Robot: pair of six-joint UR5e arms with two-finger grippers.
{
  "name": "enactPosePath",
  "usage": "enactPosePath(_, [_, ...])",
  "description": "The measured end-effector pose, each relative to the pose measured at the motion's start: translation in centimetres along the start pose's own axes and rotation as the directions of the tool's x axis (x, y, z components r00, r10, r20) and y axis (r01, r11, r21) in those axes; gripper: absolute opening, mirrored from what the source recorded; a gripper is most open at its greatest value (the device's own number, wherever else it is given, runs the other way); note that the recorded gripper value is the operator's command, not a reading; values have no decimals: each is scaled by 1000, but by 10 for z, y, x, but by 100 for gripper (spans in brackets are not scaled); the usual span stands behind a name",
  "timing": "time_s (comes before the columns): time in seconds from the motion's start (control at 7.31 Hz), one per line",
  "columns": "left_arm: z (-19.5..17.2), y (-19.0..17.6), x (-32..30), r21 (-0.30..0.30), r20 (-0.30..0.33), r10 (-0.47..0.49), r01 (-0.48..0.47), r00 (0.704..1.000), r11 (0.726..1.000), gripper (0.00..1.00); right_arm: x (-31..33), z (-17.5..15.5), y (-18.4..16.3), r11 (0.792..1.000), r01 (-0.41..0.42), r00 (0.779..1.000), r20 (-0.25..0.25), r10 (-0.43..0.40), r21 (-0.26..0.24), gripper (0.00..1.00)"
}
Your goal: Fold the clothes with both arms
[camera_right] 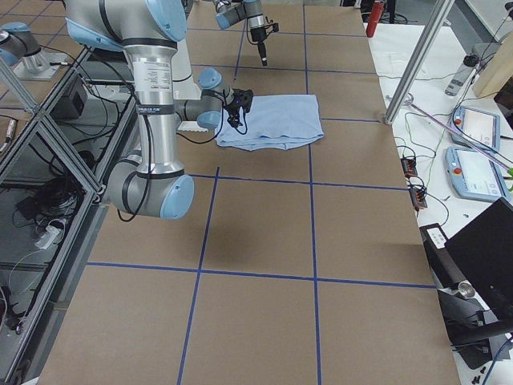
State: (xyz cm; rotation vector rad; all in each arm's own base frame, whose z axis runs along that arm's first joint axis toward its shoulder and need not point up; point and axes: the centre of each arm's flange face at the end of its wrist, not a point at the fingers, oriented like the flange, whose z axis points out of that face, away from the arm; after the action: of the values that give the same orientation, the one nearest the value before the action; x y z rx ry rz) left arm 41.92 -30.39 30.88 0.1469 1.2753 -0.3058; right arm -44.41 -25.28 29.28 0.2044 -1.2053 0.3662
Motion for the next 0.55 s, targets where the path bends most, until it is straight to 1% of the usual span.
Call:
enactPosePath(0.14, [14,44,3,6,-3,-66,66,998,998,86,2,2,-4,1000,-4,1000,-5,4,9,100])
enactPosePath(0.27, [24,79,4,4,-1,-111,111,994,994,83,3,3,-6,1000,-6,1000,-8,6,13,100])
enactPosePath(0.55, [43,126,4,-23,15,-167,167,986,986,83,4,4,-7,1000,-7,1000,-11,8,15,100])
